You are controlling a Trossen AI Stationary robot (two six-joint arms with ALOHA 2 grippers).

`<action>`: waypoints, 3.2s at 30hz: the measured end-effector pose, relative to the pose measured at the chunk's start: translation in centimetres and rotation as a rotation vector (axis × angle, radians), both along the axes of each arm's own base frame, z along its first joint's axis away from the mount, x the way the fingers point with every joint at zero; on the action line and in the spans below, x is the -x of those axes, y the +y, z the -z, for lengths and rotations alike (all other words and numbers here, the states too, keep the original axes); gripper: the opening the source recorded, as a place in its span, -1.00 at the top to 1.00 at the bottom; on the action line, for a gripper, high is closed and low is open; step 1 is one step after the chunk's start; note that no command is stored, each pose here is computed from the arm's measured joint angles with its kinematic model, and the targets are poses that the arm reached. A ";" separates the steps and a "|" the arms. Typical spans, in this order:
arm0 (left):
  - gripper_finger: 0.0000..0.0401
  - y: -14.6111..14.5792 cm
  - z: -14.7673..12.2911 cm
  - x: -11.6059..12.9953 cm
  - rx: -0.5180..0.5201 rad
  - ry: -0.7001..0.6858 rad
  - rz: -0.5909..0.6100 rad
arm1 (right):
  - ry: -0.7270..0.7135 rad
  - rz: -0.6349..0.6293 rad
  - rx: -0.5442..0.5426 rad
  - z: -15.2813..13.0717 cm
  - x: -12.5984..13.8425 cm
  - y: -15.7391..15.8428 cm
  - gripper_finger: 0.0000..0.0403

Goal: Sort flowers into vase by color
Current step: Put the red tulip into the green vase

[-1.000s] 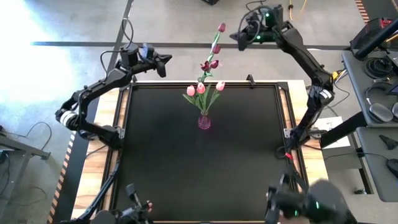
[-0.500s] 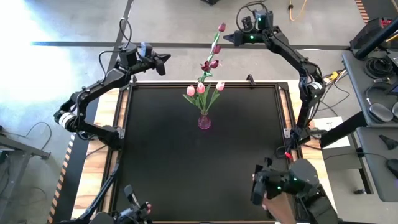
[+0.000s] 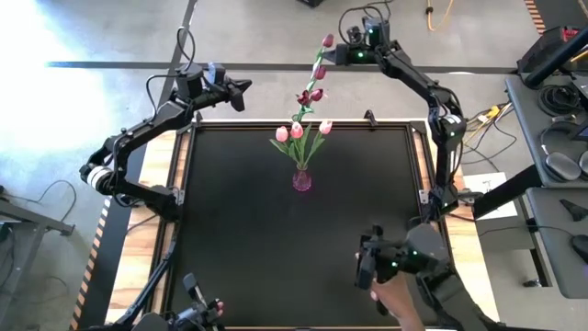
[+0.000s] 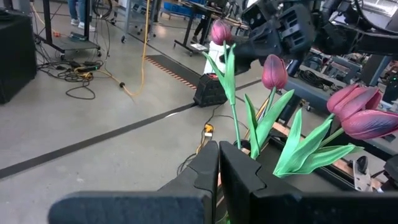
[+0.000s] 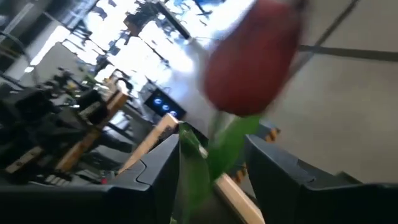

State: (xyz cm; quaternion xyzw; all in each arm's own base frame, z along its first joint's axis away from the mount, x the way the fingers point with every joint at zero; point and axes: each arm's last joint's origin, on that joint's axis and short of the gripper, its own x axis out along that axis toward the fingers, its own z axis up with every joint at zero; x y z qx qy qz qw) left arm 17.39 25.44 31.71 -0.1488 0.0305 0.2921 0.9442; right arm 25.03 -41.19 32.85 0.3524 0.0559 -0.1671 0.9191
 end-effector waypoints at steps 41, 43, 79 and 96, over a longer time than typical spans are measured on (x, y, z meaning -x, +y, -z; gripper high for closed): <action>1.00 -0.4 0.4 -0.5 0.015 0.033 0.023 | 0.022 -0.302 0.347 -2.5 -5.5 5.1 0.94; 1.00 -0.4 0.4 -0.5 0.015 0.033 0.023 | 0.020 -0.309 0.378 -2.9 -5.4 5.3 0.94; 1.00 -0.6 0.6 -0.7 0.015 0.049 0.037 | 0.085 -0.487 0.478 -3.4 -7.5 9.0 0.54; 1.00 -0.8 0.7 -0.9 0.009 0.065 0.049 | 0.237 -0.441 0.463 -6.5 -6.9 10.8 0.09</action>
